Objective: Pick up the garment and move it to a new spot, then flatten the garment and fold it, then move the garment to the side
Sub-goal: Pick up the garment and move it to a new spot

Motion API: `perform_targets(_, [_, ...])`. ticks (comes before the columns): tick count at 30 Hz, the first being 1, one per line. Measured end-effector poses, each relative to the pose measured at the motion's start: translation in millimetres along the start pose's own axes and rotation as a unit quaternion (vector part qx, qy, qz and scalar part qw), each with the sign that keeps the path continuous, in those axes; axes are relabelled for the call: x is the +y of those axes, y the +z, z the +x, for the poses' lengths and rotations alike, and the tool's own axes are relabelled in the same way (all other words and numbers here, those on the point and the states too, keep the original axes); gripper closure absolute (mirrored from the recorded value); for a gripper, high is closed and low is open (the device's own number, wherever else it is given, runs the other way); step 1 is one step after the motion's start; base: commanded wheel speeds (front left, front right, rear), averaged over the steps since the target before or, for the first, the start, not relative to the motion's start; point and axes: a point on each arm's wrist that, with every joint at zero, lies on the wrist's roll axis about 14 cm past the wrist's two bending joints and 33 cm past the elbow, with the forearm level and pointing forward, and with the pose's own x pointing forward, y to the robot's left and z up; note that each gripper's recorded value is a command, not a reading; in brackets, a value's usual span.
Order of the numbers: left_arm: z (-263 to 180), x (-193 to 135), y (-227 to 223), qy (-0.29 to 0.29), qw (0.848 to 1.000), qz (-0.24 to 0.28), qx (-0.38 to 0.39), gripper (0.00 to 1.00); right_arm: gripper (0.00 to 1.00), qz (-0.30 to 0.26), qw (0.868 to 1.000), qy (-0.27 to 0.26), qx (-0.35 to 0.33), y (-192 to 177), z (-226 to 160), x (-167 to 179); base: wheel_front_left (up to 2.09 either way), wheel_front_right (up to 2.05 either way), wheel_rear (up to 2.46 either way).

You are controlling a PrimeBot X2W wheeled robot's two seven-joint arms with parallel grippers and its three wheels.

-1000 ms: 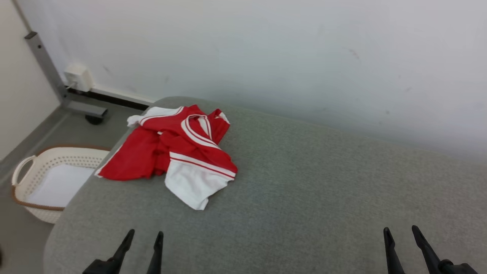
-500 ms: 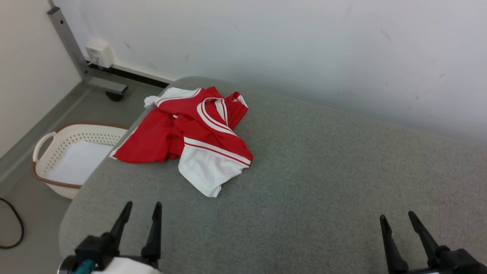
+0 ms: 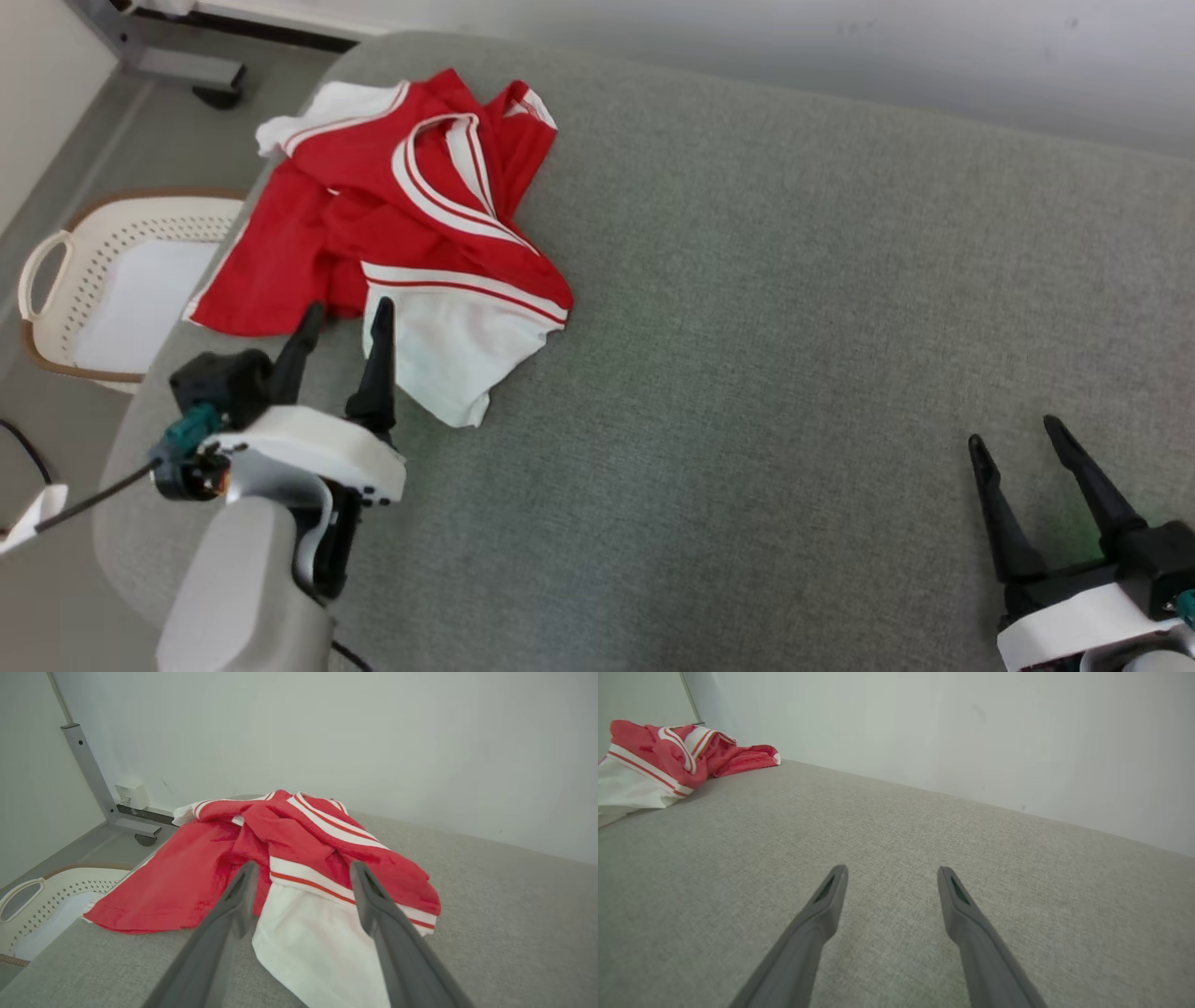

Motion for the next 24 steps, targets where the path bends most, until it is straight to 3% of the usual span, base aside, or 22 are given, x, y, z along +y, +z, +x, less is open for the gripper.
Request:
perform_targets(10, [30.7, -4.1, -74.2, 0.009, 0.991, 0.009, 0.132, 0.0, 0.0, -0.002, 1.0, -0.009, 0.019, -26.0, 6.9, -25.8, 0.0, 0.0, 0.0])
perform_targets(18, [31.8, 8.5, -93.5, 0.033, 0.986, 0.023, 0.164, 0.0, 0.0, -0.005, 1.0, -0.014, 0.014, -22.6, 5.3, -31.3, 0.0, 0.0, 0.0])
perform_targets(24, [32.0, -0.8, -113.4, 0.012, 0.977, 0.027, 0.213, 0.0, 0.0, -0.008, 1.0, -0.017, 0.015, -23.6, 3.6, -35.1, 0.0, 0.0, 0.0])
